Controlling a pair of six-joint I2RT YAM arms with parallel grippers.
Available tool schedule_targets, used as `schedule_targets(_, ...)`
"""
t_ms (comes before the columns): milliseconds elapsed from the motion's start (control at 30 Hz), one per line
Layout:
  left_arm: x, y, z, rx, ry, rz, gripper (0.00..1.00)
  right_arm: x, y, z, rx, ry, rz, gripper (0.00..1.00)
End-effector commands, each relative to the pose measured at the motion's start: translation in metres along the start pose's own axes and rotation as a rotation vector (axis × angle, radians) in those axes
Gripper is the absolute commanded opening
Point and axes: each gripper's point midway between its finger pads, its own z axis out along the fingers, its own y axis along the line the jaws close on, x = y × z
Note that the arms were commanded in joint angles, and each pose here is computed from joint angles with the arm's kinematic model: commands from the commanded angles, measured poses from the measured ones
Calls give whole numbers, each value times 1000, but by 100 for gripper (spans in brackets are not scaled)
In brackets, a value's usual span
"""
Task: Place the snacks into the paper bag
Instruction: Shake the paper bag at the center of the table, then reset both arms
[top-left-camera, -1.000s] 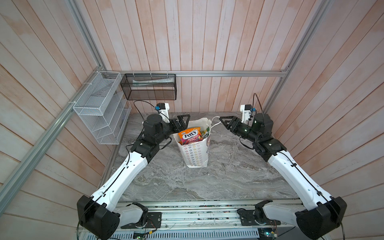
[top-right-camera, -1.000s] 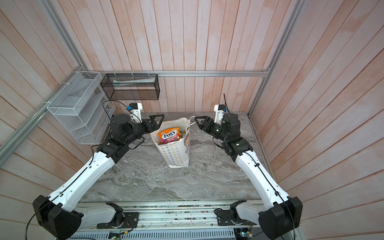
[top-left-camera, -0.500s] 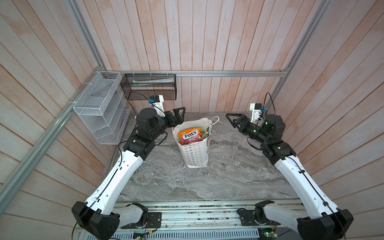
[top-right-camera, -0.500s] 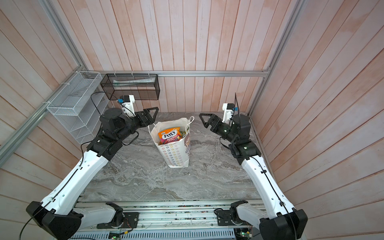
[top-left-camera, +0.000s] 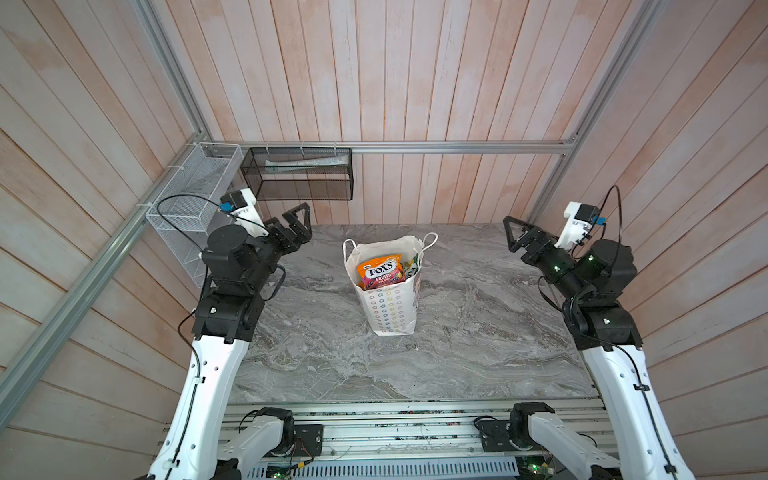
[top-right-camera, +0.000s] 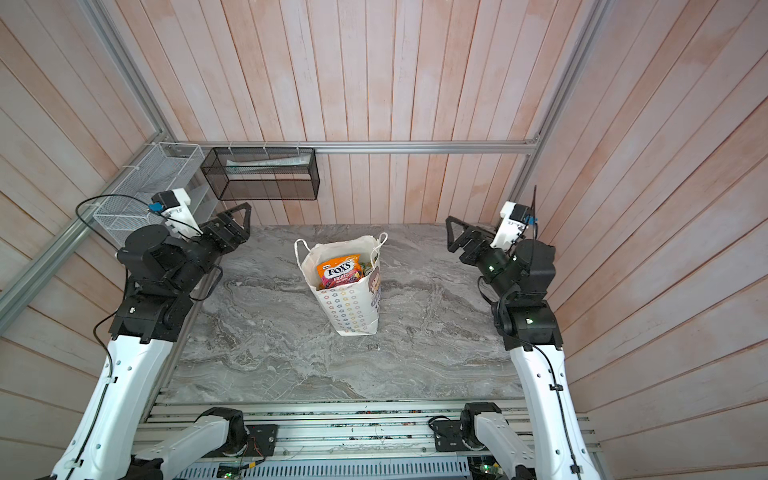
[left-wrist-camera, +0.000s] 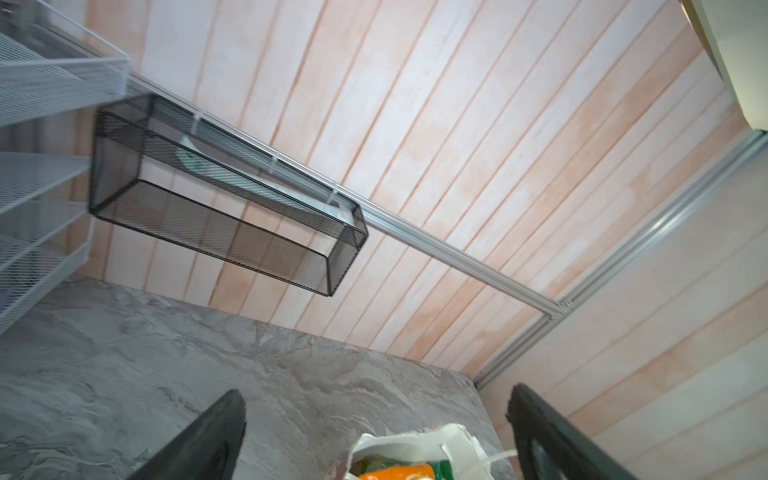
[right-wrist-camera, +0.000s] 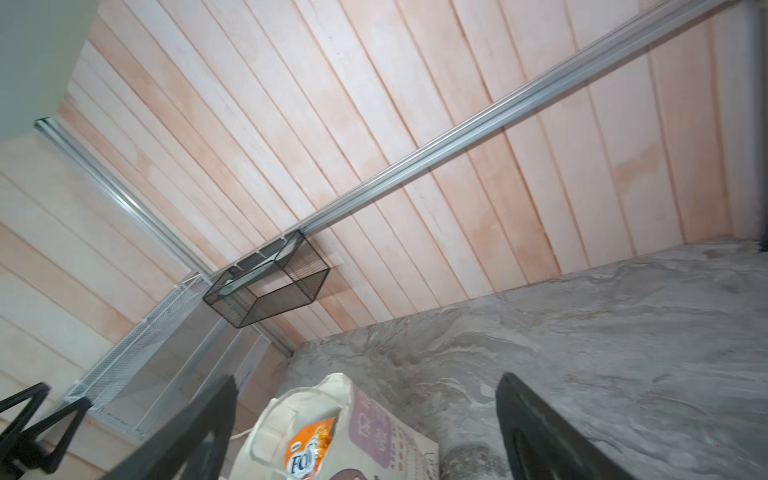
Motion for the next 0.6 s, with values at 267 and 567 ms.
schedule_targets(267, 106, 167, 8, -494, -66, -68, 100, 77, -182, -27, 419, -292, -42, 98)
schedule_targets(567, 158, 243, -2, -731, -116, 107, 100, 133, -238, -48, 605, -224, -369, 98)
